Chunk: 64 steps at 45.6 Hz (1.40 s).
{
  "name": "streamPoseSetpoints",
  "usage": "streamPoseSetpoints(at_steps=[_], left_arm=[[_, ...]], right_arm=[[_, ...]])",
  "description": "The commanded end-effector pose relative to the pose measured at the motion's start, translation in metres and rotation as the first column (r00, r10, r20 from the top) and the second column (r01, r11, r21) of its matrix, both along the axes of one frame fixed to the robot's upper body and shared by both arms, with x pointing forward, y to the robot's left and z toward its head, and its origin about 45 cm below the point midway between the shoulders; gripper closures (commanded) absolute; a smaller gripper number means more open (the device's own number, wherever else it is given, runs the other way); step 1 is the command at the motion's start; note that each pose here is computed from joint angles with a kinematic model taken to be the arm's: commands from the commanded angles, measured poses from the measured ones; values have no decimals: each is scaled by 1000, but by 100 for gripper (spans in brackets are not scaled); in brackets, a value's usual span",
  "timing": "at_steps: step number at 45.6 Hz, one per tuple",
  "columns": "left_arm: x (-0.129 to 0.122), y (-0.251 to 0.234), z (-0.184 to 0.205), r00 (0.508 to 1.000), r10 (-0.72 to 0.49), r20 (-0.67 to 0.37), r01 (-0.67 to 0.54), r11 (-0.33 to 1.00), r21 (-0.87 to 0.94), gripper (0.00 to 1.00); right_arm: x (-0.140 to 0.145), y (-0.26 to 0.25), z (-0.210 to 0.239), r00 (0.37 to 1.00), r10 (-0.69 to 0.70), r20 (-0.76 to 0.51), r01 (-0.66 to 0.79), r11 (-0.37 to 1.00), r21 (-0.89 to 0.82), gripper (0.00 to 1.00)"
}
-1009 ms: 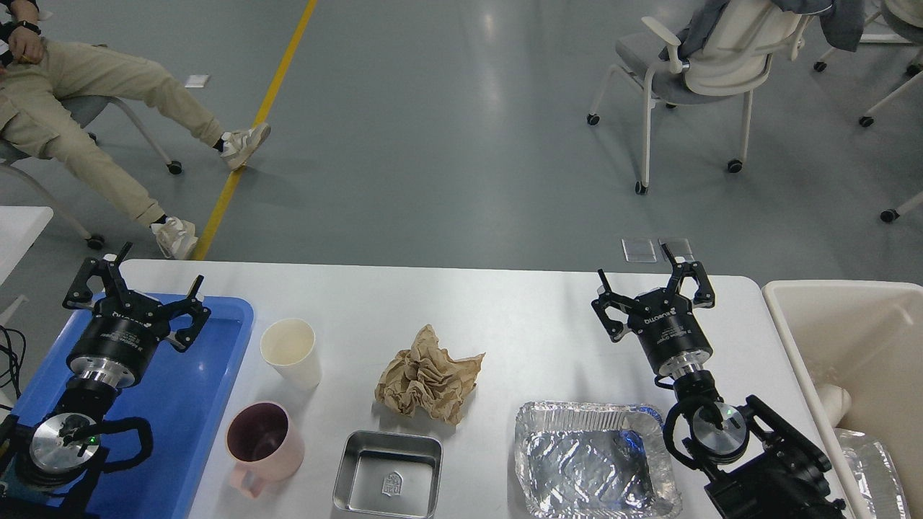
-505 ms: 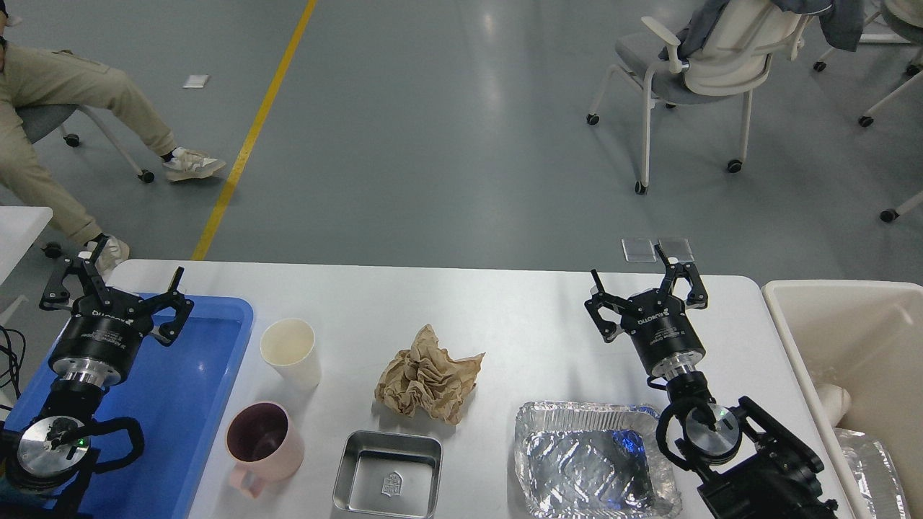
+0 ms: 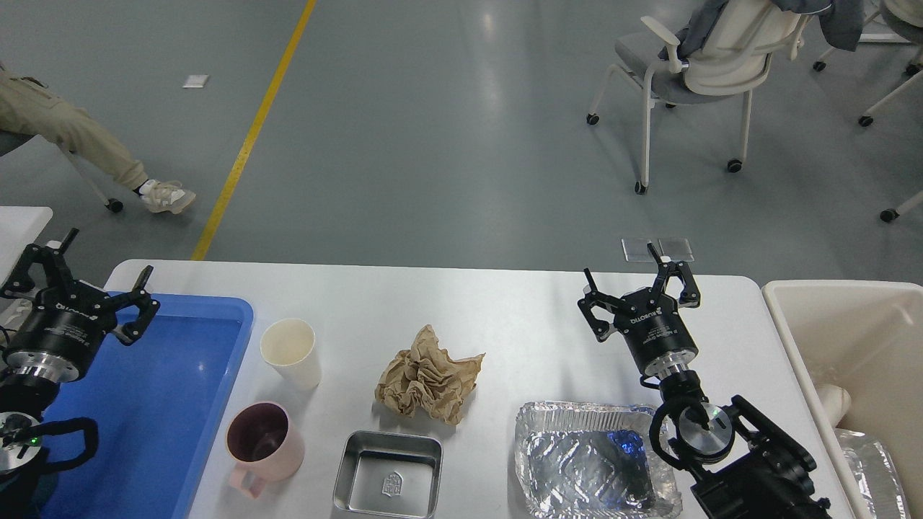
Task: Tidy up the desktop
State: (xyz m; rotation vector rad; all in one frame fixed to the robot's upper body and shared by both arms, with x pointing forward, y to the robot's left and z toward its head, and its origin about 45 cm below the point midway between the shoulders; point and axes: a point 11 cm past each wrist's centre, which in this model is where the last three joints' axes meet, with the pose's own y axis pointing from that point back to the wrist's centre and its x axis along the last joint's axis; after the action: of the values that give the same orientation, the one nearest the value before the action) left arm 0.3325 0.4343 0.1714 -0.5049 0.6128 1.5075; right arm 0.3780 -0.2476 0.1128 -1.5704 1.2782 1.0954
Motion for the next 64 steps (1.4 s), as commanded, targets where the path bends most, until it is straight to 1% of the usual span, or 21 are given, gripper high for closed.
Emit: streamPoseSetpoints(at_steps=[1,7,12,17,26,30,34,40,45,50,54,57,61,64], left_arm=[[-5,15,10,999,-30,-40,36,987,159,3],[-14,25,14,994,-59,-91,86,943,322,3],[-22,34,17,987,-80,-140,136,877,460,3],[-33,41,19,978,-93,-186,182,811,555,3],[-53,52,33,959,-125,-256,271,679,682,3],[-68,63,39,942,-125,-310,319,615,721,3],[-74,80,53,936,-112,-334,336,566,753,3],[-80,105,87,938,-83,-336,332,497,802,3],[-77,113,107,943,-78,-325,324,455,830,3],[-75,116,114,941,-75,-331,331,419,845,3],[-76,117,114,935,-66,-349,349,359,866,3],[-75,117,117,942,-76,-326,332,329,884,3],[-73,116,124,958,-91,-273,287,341,895,3],[-74,119,124,961,-78,-264,274,348,896,3]], right_arm=[[-1,9,-1,1000,6,-2,-6,1000,20,0],[-2,15,-3,1000,12,-6,-12,1000,29,0],[-2,16,-2,1000,13,-5,-13,999,31,0],[-1,16,-2,1000,13,-4,-13,999,31,0],[-2,14,-3,1000,14,-7,-13,1000,26,0],[-3,14,-5,1000,11,-11,-10,1000,25,0],[-4,13,-5,1000,10,-12,-9,1000,24,0],[-4,13,-5,1000,11,-13,-11,1000,24,0],[-4,12,-6,1000,10,-14,-10,1000,22,0],[-4,12,-6,1000,10,-14,-10,1000,22,0],[-5,11,-7,1000,6,-16,-6,1000,22,0],[-5,10,-6,1000,6,-16,-6,1000,21,0],[-5,10,-7,1000,4,-17,-4,1000,21,0],[-5,11,-7,1000,4,-18,-4,1000,22,0]])
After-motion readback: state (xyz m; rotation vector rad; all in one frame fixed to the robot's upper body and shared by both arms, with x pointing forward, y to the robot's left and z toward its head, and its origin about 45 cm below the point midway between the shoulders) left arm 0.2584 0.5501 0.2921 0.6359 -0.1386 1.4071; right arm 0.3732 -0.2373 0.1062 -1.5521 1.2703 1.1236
